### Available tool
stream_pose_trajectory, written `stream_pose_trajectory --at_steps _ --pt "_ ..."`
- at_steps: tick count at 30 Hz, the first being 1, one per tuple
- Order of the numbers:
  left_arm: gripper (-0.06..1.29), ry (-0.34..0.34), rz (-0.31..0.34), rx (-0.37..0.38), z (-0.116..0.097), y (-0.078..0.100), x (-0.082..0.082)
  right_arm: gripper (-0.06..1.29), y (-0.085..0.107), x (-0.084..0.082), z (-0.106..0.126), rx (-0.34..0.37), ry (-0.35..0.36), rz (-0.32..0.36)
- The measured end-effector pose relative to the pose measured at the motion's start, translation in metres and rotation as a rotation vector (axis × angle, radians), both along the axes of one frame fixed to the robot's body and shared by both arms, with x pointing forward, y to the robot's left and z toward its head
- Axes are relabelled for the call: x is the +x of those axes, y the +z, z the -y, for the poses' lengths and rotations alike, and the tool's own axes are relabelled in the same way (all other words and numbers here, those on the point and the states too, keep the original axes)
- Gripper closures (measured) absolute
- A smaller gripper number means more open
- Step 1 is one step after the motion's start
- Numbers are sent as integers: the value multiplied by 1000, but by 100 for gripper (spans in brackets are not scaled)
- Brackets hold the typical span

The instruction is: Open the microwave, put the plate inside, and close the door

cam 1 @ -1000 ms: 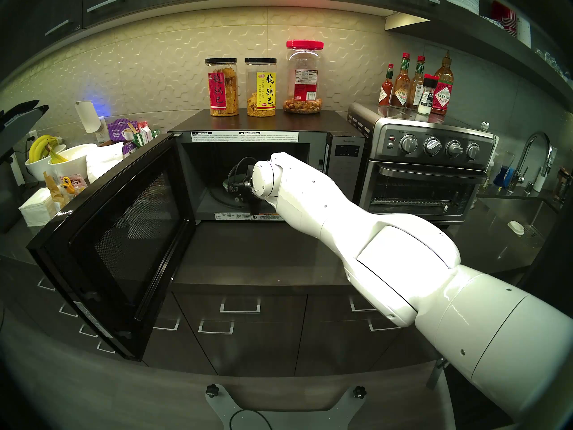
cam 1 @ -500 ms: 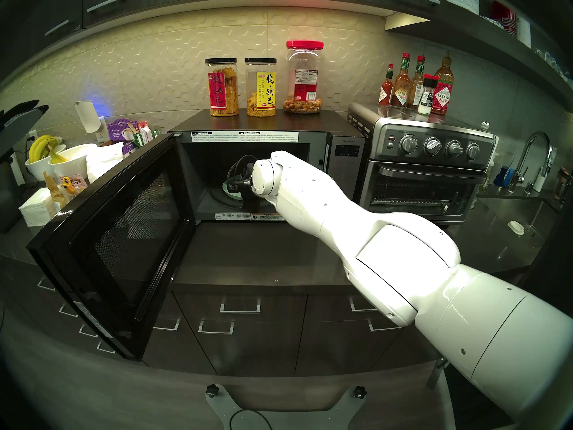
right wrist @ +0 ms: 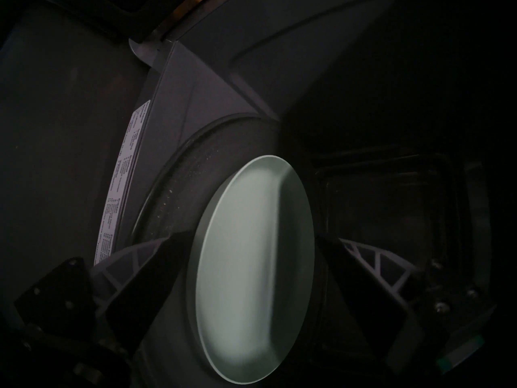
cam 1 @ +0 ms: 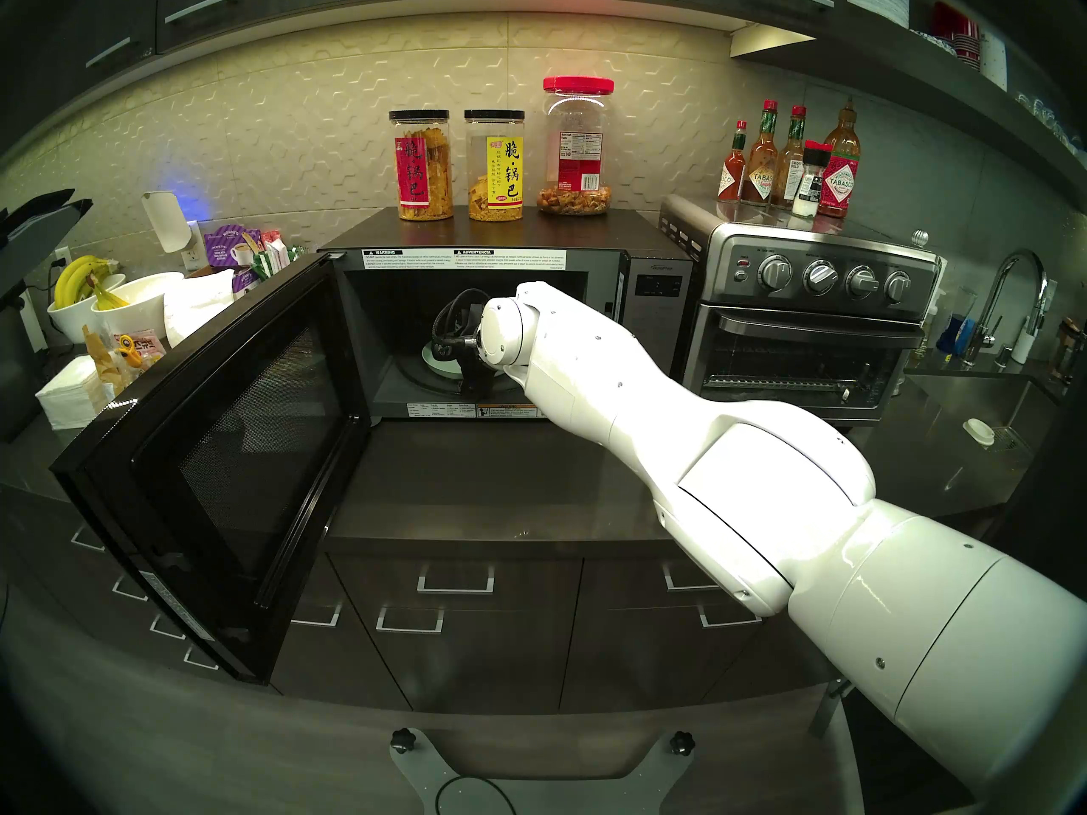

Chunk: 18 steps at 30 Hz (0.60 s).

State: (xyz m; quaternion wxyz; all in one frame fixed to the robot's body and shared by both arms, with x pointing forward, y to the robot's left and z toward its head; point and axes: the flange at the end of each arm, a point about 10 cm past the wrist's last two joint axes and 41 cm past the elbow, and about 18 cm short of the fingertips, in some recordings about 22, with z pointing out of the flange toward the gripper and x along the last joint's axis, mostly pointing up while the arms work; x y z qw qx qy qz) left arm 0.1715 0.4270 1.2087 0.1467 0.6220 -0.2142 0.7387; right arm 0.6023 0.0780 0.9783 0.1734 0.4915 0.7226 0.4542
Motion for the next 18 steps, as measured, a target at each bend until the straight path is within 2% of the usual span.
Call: stream_pose_trajectory --at_steps 18 --pt "-3 0 -1 0 0 0 0 5 16 1 10 8 21 -3"
